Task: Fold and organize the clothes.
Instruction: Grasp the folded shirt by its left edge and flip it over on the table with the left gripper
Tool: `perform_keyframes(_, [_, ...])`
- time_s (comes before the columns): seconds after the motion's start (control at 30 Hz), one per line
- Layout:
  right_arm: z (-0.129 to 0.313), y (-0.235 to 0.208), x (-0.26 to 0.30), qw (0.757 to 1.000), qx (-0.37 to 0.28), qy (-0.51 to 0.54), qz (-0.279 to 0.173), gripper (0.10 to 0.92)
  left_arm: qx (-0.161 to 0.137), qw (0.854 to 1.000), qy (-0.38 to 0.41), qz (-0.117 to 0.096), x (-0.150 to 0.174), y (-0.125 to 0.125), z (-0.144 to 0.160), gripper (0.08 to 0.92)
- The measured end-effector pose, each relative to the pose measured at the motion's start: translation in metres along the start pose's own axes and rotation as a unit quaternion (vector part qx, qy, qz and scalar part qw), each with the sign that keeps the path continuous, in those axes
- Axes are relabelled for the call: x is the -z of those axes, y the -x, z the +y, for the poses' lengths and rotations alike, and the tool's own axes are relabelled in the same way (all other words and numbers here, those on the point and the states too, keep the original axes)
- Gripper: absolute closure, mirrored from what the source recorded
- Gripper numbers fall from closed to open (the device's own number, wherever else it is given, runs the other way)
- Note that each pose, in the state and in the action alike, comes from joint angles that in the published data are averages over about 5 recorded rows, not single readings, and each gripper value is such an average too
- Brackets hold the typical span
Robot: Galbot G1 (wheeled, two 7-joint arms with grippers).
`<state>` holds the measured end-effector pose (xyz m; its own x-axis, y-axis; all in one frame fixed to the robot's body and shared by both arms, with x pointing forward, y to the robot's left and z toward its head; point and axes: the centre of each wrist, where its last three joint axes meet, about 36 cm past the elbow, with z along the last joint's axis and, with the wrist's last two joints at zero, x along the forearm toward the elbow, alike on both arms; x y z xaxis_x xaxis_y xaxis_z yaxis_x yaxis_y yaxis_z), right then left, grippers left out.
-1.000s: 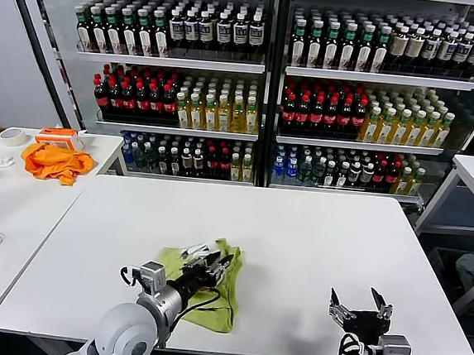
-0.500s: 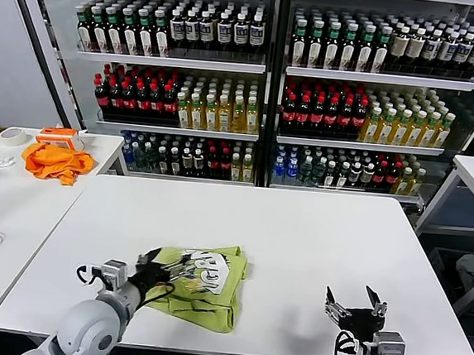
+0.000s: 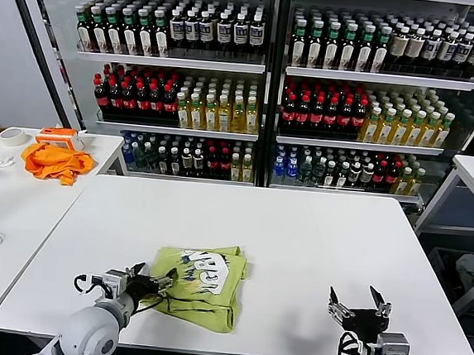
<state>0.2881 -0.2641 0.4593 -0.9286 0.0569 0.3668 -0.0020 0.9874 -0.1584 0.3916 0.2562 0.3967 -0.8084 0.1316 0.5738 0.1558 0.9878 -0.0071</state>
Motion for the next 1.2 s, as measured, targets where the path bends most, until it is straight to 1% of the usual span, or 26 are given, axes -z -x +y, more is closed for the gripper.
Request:
perform_keyframes(0.4, [0.002, 0.004, -0.002, 1.0, 0.0, 0.001, 0.001, 0.2, 0.004, 1.0, 0.005, 0.005, -0.008, 0.0, 0.0, 0.595])
perform_keyframes(0.6, [0.001, 0.004, -0.001, 1.0, -0.002, 0.001, 0.0, 0.2, 0.008, 1.0, 0.01, -0.004, -0.003, -0.001, 0.006, 0.769])
perform_keyframes(0.73, [-0.001, 0.004, -0.001, 1.0, -0.004, 0.0, -0.002, 0.2, 0.017, 1.0, 0.02, -0.011, 0.008, -0.008, 0.016, 0.868])
perform_keyframes(0.83, [-0.002, 0.005, 0.0, 1.0, -0.004, 0.001, -0.004, 0.2, 0.03, 0.999, 0.032, -0.016, 0.019, -0.016, 0.032, 0.893])
perform_keyframes(0.97, [-0.001, 0.009, -0.001, 1.0, -0.001, 0.002, -0.007, 0.2, 0.06, 0.997, 0.051, -0.022, 0.04, -0.031, 0.07, 0.893])
perform_keyframes(1.1, [0.001, 0.013, 0.001, 1.0, 0.002, 0.004, -0.01, 0.2, 0.092, 0.993, 0.06, -0.032, 0.071, -0.051, 0.117, 0.893])
perform_keyframes(1.2, [0.003, 0.015, 0.002, 1.0, 0.004, 0.007, -0.013, 0.2, 0.103, 0.992, 0.055, -0.048, 0.099, -0.068, 0.141, 0.893])
